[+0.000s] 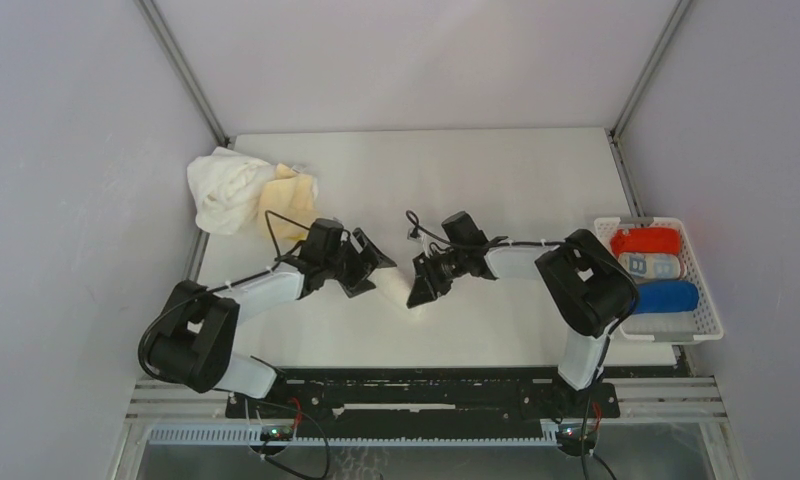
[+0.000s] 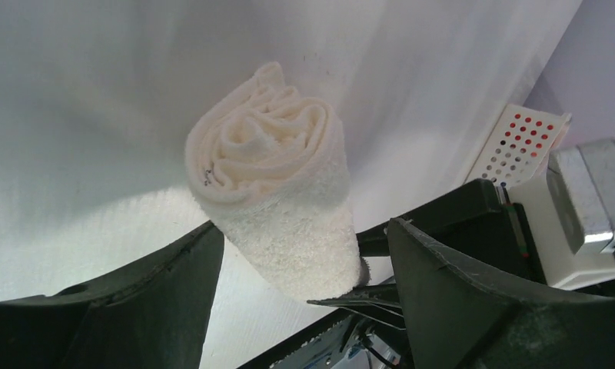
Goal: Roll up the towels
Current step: Roll the towel at the center of the board.
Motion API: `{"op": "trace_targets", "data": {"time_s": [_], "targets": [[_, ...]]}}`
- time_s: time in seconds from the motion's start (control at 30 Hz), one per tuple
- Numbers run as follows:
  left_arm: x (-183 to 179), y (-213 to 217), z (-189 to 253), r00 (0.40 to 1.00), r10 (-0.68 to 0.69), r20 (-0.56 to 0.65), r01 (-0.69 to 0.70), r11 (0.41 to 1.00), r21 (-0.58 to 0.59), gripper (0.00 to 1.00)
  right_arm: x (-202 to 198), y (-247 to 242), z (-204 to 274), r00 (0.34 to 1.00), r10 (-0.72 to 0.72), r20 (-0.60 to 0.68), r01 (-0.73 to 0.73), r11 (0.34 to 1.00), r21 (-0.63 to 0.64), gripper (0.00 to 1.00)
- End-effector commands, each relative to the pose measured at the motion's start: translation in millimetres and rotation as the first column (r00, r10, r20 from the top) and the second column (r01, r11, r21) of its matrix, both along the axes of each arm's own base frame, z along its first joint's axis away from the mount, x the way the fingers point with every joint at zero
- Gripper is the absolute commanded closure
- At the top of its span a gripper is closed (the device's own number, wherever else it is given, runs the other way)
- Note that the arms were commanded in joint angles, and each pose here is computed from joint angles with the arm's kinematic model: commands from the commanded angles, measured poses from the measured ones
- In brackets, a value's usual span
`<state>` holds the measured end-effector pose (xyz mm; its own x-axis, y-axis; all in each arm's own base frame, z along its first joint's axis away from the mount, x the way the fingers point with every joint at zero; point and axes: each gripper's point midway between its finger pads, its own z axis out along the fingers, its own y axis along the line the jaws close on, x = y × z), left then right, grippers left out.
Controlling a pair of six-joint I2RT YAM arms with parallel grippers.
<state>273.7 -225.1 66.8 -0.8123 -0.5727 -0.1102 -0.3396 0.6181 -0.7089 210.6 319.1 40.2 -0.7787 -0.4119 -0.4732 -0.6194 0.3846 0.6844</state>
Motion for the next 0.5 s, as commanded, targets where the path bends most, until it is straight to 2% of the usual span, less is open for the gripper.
{"op": "trace_targets", "data": {"time_s": [0.0, 0.37, 0.47], "targets": [[-4, -10, -6, 1.0, -0.02, -0.007, 0.02, 1.0, -0.019, 0.18, -16, -3, -9, 0.984, 0.026, -0.175, -0.021, 0.999, 0.033, 0.71], [-4, 1, -41, 0.997, 0.003, -0.073, 0.003, 0.996, 0.089, 0.23, -4, -17, -37, 0.928, -0.071, -0.366, 0.073, 0.997, -0.008, 0.69], [-4, 3, -47, 0.997, 0.004, -0.081, 0.004, 0.994, 0.106, 0.31, -3, -19, -45, 0.912, -0.084, -0.402, 0.079, 0.996, -0.029, 0.67]]}}
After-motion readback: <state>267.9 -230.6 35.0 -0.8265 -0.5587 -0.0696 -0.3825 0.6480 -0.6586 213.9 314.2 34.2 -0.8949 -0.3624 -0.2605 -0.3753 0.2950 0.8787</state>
